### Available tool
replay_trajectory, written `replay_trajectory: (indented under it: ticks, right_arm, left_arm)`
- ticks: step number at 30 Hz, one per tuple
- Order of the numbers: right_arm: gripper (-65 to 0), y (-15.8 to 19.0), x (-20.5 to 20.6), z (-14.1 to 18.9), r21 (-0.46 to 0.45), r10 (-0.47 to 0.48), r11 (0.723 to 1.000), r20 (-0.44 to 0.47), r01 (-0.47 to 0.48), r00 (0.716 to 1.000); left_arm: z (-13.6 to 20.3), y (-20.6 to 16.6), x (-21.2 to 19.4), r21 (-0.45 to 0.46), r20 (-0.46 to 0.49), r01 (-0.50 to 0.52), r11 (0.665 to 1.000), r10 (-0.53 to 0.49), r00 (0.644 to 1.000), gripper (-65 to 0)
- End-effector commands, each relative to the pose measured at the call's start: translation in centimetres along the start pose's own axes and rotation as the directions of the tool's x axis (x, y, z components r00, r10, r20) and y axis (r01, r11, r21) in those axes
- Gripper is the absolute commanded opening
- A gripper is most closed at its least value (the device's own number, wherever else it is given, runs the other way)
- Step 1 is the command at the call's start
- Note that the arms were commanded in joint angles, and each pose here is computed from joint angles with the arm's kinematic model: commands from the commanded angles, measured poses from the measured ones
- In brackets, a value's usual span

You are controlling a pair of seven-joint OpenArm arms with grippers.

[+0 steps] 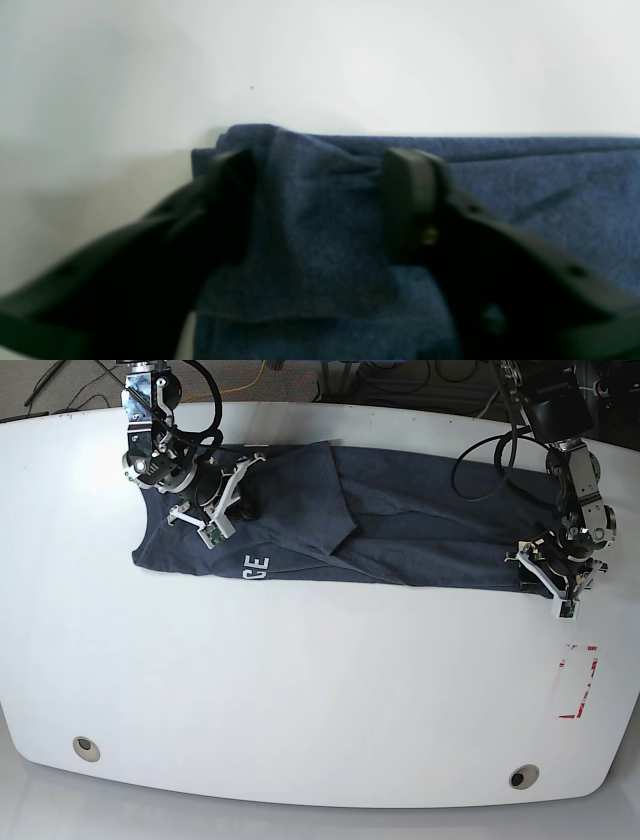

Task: Layout the t-shirt on the table in an organized manner, then fold the t-shirt properly
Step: 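Pull the grasped shirt edge with the left gripper away from the right gripper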

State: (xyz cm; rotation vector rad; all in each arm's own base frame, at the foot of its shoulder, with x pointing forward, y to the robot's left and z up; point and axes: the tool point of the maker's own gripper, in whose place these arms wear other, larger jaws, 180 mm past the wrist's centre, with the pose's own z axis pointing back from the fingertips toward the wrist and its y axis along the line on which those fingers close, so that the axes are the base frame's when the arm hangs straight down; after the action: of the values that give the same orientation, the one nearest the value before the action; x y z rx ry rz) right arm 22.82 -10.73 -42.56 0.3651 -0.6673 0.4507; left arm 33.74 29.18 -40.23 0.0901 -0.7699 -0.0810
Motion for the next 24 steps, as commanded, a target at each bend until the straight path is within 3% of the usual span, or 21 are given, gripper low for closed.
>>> replay_trajectory:
  ticks: [1,8,14,24]
  right_arm:
    - [-65.0,-0.6,-0.3,0.2,-0.021,0.014,1.000,-0.025,-0.014,1.000]
    - [-65.0,-0.6,-0.3,0.2,-0.021,0.014,1.000,-0.025,-0.014,1.000]
    - [-65.0,-0.6,-0.3,0.2,-0.021,0.014,1.000,-0.025,-0.014,1.000]
    - [-65.0,-0.6,-0.3,0.2,-0.021,0.014,1.000,-0.025,-0.014,1.000]
  left_arm:
    - [0.4,0.9,2.0,0.019,0.058,0.007,1.000,-0.008,0.998,-43.2]
    - [0.4,0.9,2.1,0.019,0.059,0.007,1.000,-0.008,0.998,-64.9]
    - [0.5,1.0,2.2,0.023,0.064,0.005,1.000,-0.006,0.998,-65.0]
    - [3.6,2.9,4.9,0.099,0.176,0.016,0.995,-0.034,0.984,-65.0]
